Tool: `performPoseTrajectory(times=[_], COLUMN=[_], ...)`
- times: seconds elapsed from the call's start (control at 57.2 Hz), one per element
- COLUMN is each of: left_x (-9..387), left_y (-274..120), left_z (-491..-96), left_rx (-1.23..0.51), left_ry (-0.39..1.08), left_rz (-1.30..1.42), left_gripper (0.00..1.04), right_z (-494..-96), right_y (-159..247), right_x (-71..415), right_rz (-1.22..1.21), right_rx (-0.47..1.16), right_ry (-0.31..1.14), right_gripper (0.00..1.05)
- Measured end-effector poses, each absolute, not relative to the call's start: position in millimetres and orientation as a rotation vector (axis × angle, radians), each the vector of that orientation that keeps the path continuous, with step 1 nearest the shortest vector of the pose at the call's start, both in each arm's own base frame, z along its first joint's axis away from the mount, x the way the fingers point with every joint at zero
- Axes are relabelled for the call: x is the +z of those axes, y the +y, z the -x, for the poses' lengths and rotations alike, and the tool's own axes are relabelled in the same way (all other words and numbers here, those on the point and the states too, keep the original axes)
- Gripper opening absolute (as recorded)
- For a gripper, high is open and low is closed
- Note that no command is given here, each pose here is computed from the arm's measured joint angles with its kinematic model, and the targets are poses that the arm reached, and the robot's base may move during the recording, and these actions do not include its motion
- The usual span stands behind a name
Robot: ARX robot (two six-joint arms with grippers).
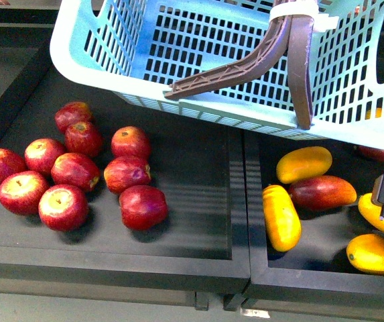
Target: Pick mango and avocado into basket
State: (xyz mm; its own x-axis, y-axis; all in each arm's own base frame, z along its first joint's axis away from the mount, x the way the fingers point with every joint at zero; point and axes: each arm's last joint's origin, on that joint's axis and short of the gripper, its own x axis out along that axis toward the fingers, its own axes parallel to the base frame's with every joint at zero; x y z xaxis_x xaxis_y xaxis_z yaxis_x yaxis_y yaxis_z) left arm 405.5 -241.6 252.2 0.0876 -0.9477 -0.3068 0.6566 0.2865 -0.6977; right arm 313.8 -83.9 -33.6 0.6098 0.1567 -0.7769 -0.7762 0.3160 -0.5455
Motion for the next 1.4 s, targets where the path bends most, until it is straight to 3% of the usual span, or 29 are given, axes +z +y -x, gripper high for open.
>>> performPoseTrajectory(times=[0.629, 0.734, 0.891, 1.048, 1.24, 1.397], left_x=[252, 252, 252, 252, 252, 252], left_y=[-242, -242, -242, -242, -242, -242], left_z=[-405, -405, -405, -405, -405, -405], left_rx=[-1.254, -1.255, -1.256, -1.255, -1.255, -1.255], left_ry=[0.824, 0.825, 0.825, 0.824, 0.824, 0.824], left_rz=[0.435, 0.435, 0.435, 0.435, 0.435, 0.435], left_gripper=[0.12, 0.12, 0.12, 0.12, 0.12, 0.12], right_z=[-332, -328, -325, -325, -326, -312], right_y=[-107, -108, -106, -111, -131, -115], right_x=[-57, -59, -50, -15, 88, 170], right_rz=[1.07, 1.034, 0.972, 0.876, 0.736, 0.511], right_rx=[0.534, 0.525, 0.498, 0.407, 0.145, 0.05], right_ry=[0.766, 0.789, 0.782, 0.704, 0.477, 0.309], right_gripper=[0.96, 0.78, 0.64, 0.61, 0.6, 0.6])
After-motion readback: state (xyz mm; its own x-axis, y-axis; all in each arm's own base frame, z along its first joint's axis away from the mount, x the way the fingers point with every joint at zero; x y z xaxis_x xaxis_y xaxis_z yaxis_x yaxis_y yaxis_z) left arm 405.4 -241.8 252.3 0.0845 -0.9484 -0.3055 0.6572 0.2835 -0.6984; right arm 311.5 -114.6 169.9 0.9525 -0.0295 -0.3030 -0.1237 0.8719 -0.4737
